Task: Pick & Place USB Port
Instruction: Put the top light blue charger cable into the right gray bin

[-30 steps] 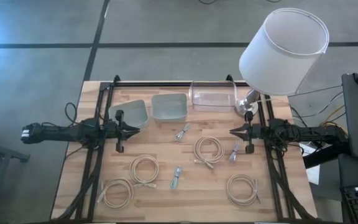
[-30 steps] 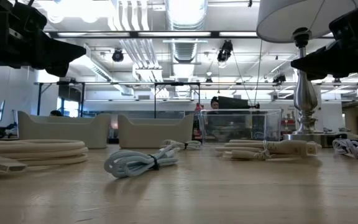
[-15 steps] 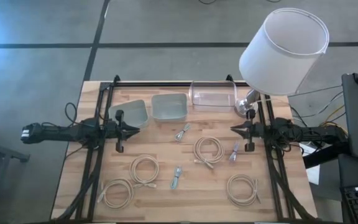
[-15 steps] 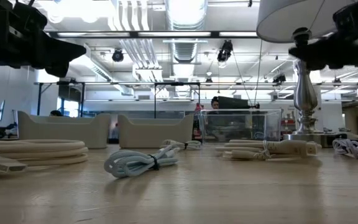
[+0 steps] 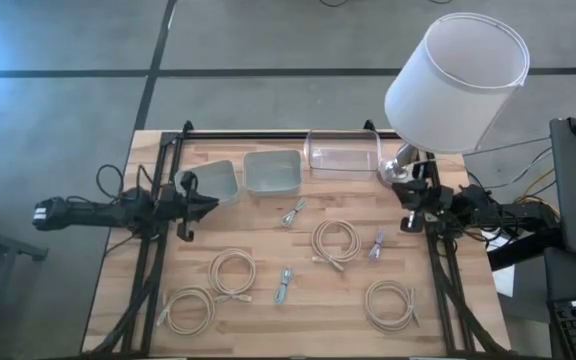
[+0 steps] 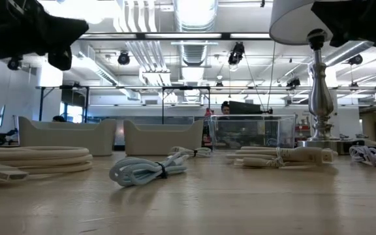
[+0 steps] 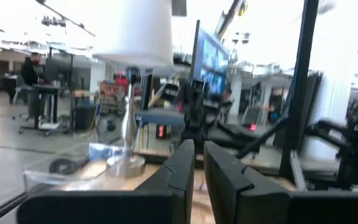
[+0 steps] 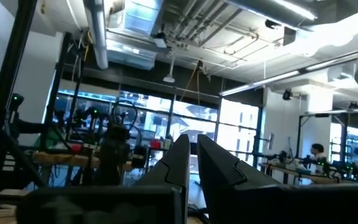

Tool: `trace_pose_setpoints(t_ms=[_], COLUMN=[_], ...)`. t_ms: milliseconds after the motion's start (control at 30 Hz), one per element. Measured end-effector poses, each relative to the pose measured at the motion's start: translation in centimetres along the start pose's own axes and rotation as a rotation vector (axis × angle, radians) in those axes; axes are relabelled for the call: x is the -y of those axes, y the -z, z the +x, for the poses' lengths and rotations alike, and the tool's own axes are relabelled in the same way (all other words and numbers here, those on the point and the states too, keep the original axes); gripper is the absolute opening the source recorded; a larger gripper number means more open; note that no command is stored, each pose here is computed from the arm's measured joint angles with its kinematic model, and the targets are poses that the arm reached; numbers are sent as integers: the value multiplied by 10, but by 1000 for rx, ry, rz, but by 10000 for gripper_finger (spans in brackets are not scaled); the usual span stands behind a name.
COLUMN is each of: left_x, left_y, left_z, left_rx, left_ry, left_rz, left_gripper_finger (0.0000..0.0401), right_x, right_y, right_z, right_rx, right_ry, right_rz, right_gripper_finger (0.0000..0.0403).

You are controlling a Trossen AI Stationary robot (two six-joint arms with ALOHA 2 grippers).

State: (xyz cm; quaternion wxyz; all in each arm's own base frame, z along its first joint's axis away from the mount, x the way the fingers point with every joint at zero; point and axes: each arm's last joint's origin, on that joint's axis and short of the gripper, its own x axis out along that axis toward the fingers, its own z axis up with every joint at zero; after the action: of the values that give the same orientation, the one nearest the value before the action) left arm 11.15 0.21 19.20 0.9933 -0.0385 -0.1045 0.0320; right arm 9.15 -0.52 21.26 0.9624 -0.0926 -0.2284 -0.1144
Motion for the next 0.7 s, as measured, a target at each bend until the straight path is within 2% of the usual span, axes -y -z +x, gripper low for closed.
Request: trace_pose_setpoints(t_ms=[200,333,500,700], left_x=[2,4,5,6], left_y=[-26,-32,-35,-38], left_z=[12,23,35,56], left_rx=[0,-40,-84,-151], left_ry=[-15,-17,-19,-27], left_rz=[35,39,38,-31], left_gripper_finger=[90,127,150,150], right_x=[-1,0,-2,-7], right_y=[0,-8,-13,-4], right_z=[2,11,27,44], right_rx=[-21,-61,-205,-408], right_ry=[-5,-17,-44,-69], right_rz=[1,26,44,78], right_gripper_finger=[30,49,92,133])
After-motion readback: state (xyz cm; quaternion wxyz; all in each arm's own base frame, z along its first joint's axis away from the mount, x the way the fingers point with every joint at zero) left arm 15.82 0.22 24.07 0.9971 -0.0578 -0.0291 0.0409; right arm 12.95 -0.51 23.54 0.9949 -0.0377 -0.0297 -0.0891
